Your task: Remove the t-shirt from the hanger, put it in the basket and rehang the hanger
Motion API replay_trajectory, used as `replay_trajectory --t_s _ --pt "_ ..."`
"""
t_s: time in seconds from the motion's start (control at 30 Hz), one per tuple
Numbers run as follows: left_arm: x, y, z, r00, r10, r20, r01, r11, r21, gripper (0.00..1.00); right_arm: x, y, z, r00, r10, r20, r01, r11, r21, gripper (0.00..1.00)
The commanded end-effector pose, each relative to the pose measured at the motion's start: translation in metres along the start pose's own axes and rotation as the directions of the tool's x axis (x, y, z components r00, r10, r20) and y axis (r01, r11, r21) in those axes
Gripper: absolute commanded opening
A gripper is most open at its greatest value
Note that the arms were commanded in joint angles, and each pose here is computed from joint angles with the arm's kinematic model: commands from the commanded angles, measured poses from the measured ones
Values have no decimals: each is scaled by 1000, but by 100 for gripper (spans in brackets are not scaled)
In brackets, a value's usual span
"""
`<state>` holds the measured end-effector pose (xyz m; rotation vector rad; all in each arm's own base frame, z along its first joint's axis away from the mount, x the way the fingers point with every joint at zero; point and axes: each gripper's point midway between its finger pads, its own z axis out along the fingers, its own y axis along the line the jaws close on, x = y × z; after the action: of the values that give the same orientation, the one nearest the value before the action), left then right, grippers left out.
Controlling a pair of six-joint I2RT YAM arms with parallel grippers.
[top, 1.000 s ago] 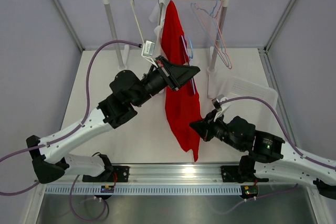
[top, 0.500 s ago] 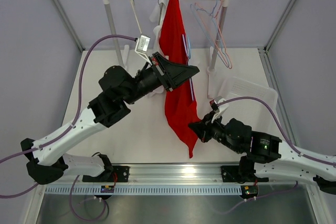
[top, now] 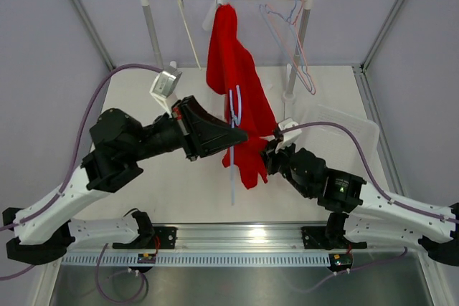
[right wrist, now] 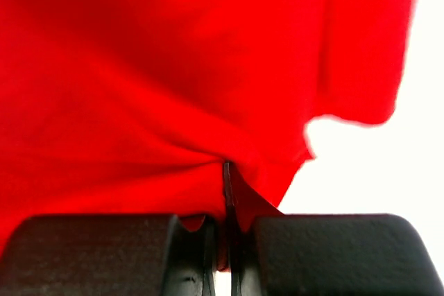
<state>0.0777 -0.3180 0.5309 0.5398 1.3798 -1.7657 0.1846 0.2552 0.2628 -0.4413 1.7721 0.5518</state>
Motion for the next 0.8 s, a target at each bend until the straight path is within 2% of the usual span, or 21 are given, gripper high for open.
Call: replay_trajectory --t_s 0.0,0.17,0.3,0.4,0.43,0.53,0.57,0.67,0.77 --pt "-3 -63 -42 999 -34 -32 39 982 187 0 -35 -38 7 995 -26 93 14 992 128 0" --pt "11 -55 -65 997 -37 -62 45 991 127 0 -47 -44 16 994 -41 104 26 989 143 0" --pt "22 -50 -71 996 -37 -83 48 991 129 0 -58 -24 12 991 14 135 -18 999 30 1" --pt "38 -44 -63 987 -49 -155 71 988 136 0 -63 -8 4 984 51 169 -37 996 -81 22" --pt "43 -40 -55 982 -57 -180 81 988 132 0 -69 -2 1 979 68 193 -45 992 -119 37" --pt "56 -50 -47 969 -40 -244 87 979 184 0 -75 5 -5 974 70 216 -34 985 -168 70" --pt "59 -54 -41 964 -27 -263 83 976 203 0 -74 5 -5 974 65 215 -28 985 -170 84" --pt "66 -68 -39 956 -3 -294 82 963 255 0 -81 13 -7 965 54 257 3 976 -217 99" --pt "70 -75 -41 953 3 -304 86 957 278 0 -81 19 -12 959 42 279 33 965 -258 100"
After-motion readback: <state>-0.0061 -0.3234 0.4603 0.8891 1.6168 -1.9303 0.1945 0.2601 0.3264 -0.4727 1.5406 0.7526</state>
